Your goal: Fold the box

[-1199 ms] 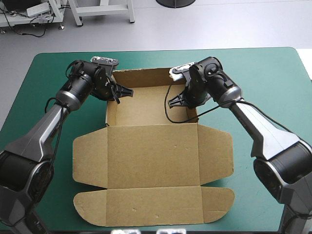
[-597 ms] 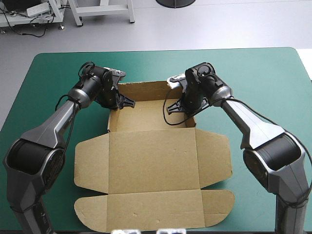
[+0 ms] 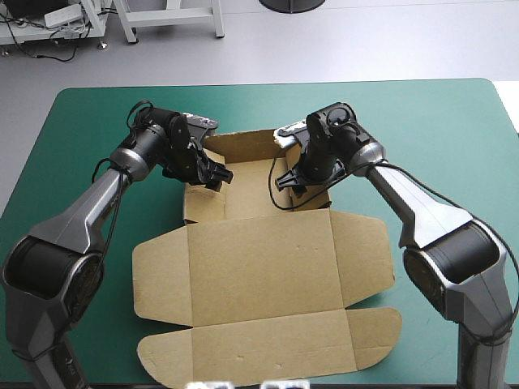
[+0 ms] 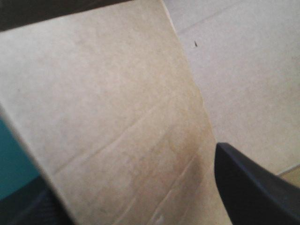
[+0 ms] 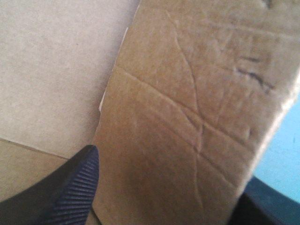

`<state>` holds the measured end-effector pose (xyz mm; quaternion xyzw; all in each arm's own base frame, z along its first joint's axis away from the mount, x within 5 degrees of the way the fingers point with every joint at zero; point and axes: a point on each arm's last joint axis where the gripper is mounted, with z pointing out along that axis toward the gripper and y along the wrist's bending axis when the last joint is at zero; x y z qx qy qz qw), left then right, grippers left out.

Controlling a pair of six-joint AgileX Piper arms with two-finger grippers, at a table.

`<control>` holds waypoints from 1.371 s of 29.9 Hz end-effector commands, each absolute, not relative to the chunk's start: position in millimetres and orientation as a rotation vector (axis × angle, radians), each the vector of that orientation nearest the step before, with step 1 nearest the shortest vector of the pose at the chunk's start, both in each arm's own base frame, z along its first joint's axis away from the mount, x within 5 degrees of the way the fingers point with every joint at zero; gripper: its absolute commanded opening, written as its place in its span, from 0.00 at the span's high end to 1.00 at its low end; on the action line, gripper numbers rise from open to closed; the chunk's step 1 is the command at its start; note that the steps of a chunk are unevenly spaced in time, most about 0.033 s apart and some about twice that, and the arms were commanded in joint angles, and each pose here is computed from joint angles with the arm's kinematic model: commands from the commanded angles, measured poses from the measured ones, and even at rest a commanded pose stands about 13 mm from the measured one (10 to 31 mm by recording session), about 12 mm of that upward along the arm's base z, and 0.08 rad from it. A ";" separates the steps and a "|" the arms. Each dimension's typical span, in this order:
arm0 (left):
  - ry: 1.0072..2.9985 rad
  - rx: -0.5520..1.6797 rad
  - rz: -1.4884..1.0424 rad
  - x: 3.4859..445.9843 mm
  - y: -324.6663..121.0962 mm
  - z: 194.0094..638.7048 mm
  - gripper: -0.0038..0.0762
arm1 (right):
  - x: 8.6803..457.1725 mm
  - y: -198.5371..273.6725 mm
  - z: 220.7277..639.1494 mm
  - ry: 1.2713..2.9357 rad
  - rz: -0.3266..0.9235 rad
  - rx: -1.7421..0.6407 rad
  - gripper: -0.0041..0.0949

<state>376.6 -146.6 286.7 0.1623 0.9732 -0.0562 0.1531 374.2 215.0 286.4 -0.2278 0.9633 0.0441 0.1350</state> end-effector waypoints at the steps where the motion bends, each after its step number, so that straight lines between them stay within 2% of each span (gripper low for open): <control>1: 2.662 0.452 -0.226 366.4 -149.3 325.7 0.27 | 366.3 208.6 338.4 2.644 0.138 -0.653 0.34; 9: 2.607 0.472 -0.142 363.9 -142.3 337.3 0.27 | 363.5 205.6 377.8 2.522 0.162 -0.619 0.34; 18: 2.588 0.451 -0.120 365.1 -139.9 339.8 0.27 | 364.1 203.4 379.5 2.512 0.131 -0.616 0.34; 23: 2.461 0.438 -0.109 363.1 -136.6 360.1 0.27 | 359.9 198.6 390.4 2.476 0.110 -0.608 0.34; 28: 2.418 0.433 -0.116 355.3 -134.4 374.1 0.28 | 355.0 195.4 401.9 2.445 0.115 -0.599 0.34; 36: 2.165 0.473 -0.324 302.2 -128.2 441.2 0.29 | 330.4 182.7 433.4 2.379 0.149 -0.598 0.34; 41: 1.969 0.513 -0.409 245.9 -113.8 453.9 0.38 | 302.7 171.0 449.5 2.315 0.218 -0.594 0.34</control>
